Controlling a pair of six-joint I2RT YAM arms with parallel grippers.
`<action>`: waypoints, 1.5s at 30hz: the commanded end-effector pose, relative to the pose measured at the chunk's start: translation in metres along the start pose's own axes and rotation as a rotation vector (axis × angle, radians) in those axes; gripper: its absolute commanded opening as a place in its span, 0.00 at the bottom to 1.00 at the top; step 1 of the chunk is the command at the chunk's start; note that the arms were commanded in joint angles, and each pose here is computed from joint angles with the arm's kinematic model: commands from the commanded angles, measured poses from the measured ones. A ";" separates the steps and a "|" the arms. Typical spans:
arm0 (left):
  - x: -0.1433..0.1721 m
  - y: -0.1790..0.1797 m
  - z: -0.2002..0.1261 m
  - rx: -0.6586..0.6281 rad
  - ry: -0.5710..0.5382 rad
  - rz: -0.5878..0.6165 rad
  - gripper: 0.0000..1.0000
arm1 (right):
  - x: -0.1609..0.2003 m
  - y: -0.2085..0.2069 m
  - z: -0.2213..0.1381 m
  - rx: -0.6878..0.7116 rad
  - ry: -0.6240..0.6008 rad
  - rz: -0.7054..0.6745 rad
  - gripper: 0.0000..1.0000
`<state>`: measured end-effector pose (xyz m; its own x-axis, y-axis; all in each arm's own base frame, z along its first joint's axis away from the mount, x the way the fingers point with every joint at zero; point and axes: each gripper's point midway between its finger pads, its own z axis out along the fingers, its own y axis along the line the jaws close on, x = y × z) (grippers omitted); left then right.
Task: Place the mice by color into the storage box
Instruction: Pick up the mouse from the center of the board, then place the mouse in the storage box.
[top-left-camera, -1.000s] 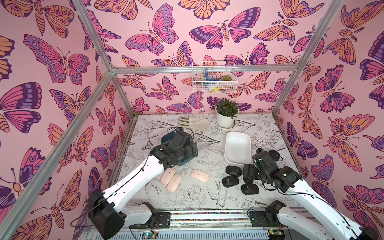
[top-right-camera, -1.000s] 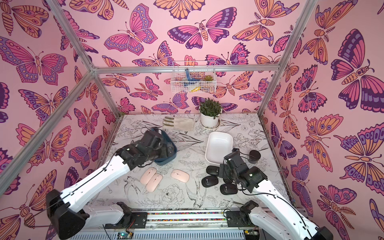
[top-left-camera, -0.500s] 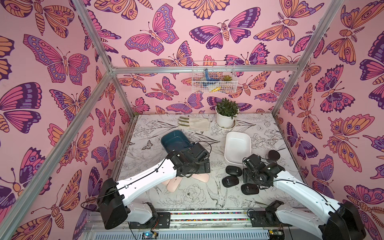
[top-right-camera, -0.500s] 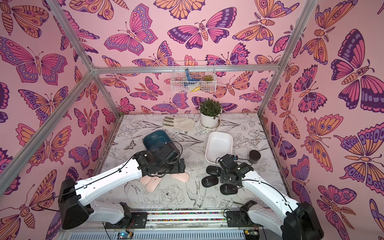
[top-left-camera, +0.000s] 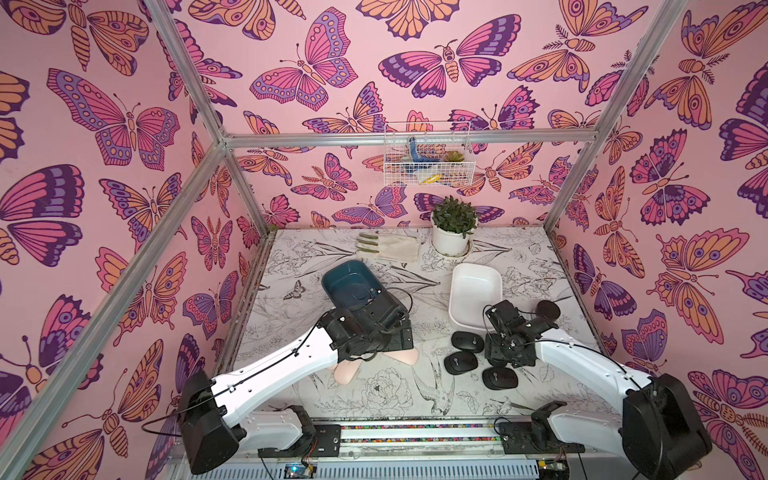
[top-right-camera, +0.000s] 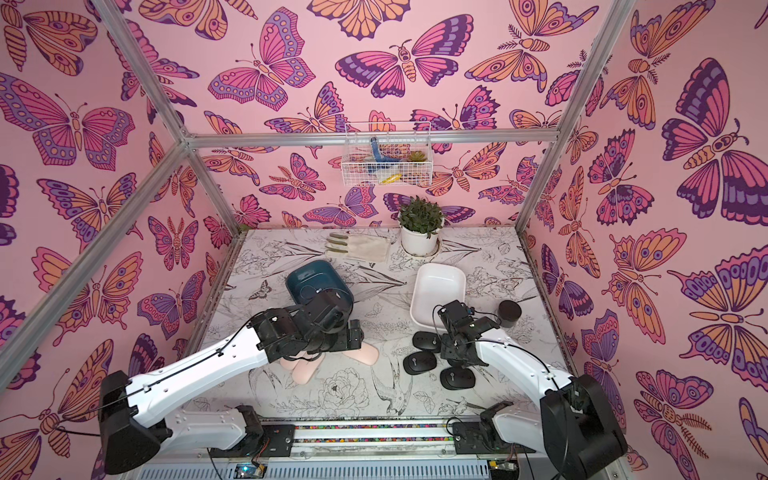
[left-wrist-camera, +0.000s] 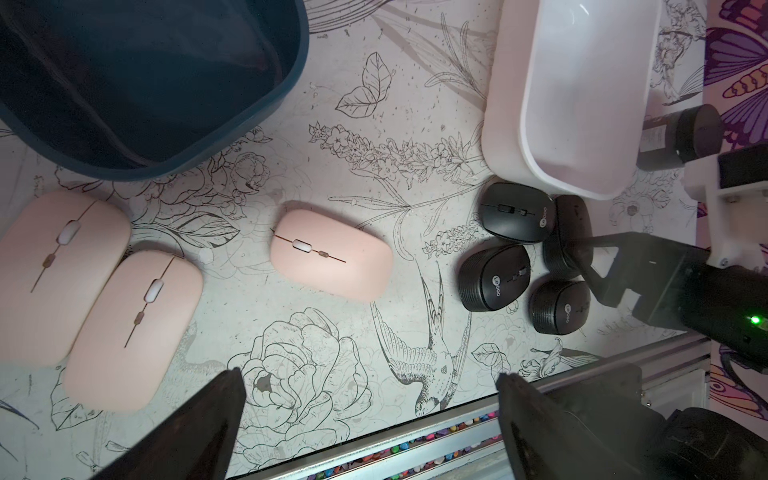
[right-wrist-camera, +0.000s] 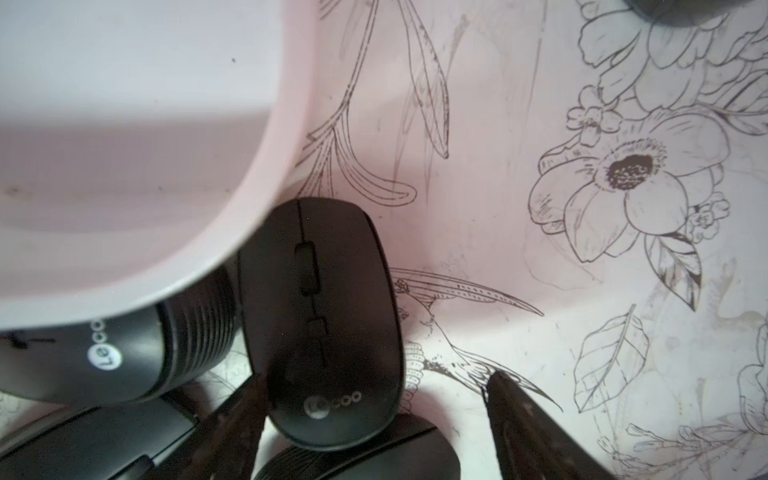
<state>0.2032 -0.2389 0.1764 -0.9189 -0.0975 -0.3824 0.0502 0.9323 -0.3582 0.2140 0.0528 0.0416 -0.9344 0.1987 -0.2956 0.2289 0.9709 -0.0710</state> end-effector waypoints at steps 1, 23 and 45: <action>0.002 0.009 -0.001 -0.030 -0.007 0.001 0.99 | -0.012 0.014 0.000 -0.050 -0.011 -0.029 0.84; 0.004 0.022 0.005 -0.071 -0.020 0.011 0.99 | -0.002 0.011 0.010 -0.042 0.041 -0.019 0.51; -0.019 0.016 -0.019 0.028 -0.098 0.023 0.99 | -0.113 0.038 -0.103 -0.273 -0.280 0.155 0.44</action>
<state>0.2139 -0.2167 0.1919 -0.8798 -0.1259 -0.4584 0.0606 0.9267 -0.3709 0.2649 0.0733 0.1647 -0.7898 0.3406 -0.5101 0.2671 0.9397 0.2138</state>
